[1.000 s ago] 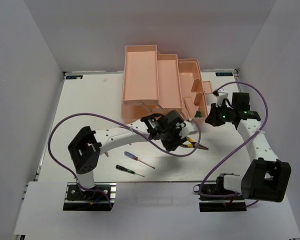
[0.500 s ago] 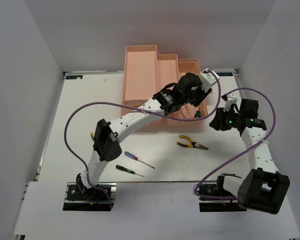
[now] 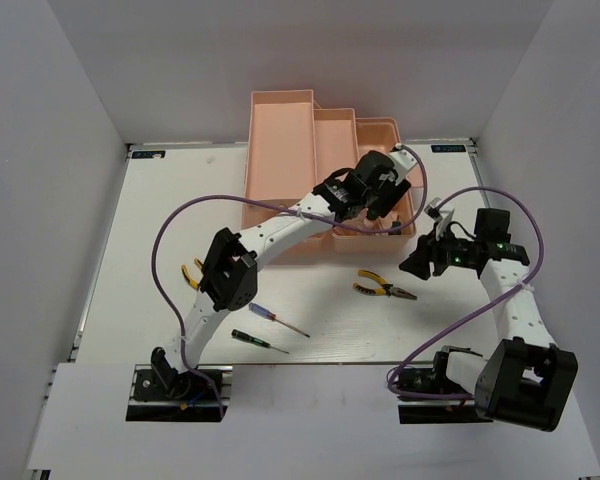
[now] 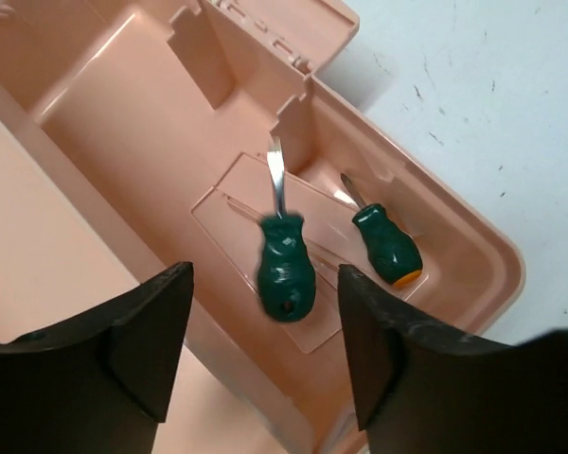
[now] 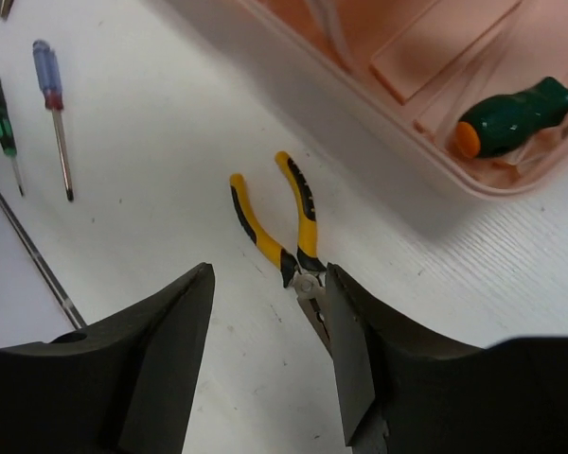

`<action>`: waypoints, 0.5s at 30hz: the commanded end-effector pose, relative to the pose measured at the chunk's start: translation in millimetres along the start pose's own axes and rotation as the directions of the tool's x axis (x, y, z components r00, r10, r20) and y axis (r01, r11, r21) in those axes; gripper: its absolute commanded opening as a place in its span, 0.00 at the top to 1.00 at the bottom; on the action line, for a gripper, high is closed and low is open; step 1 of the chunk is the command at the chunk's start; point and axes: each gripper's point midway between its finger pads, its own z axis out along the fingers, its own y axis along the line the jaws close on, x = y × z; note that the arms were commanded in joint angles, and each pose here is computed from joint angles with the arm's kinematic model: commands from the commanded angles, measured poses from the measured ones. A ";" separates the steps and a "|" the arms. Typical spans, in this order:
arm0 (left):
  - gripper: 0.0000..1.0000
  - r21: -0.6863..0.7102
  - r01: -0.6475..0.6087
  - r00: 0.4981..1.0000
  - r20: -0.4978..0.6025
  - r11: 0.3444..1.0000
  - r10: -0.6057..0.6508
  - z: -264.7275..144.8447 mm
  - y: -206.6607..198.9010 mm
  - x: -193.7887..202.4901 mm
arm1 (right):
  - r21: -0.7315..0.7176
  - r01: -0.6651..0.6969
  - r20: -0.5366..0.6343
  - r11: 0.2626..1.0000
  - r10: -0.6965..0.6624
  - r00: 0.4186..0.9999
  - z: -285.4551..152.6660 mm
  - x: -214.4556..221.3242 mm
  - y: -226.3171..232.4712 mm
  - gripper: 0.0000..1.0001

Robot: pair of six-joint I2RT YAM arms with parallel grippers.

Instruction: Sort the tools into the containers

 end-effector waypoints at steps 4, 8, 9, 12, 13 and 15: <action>0.19 0.029 0.046 0.986 0.158 0.999 -0.050 -38.2 6.2 -66.3 | -0.095 0.180 0.021 0.979 -0.179 0.984 10.6 11.9 11.2 0.45; 0.19 0.028 0.069 0.971 0.227 0.997 -0.073 -69.9 15.2 -95.2 | -0.129 0.191 0.004 0.973 -0.193 0.981 17.3 19.0 15.0 0.48; 0.22 0.028 0.067 0.974 0.216 0.997 -0.071 -74.2 15.4 -88.8 | -0.126 0.204 0.000 0.971 -0.206 0.979 19.1 20.1 14.1 0.50; 0.41 0.040 0.076 0.964 0.253 0.996 -0.084 -123.1 17.8 -89.8 | -0.126 0.245 -0.028 0.961 -0.251 0.968 29.4 23.1 12.5 0.52; 0.48 0.042 0.087 0.959 0.266 0.995 -0.095 -136.9 20.0 -86.5 | -0.155 0.258 -0.044 0.954 -0.268 0.963 35.4 25.8 19.3 0.54; 0.66 0.066 0.104 0.947 0.299 0.992 -0.119 -182.8 23.7 -69.4 | -0.155 0.279 -0.091 0.948 -0.295 0.951 43.6 33.7 16.1 0.54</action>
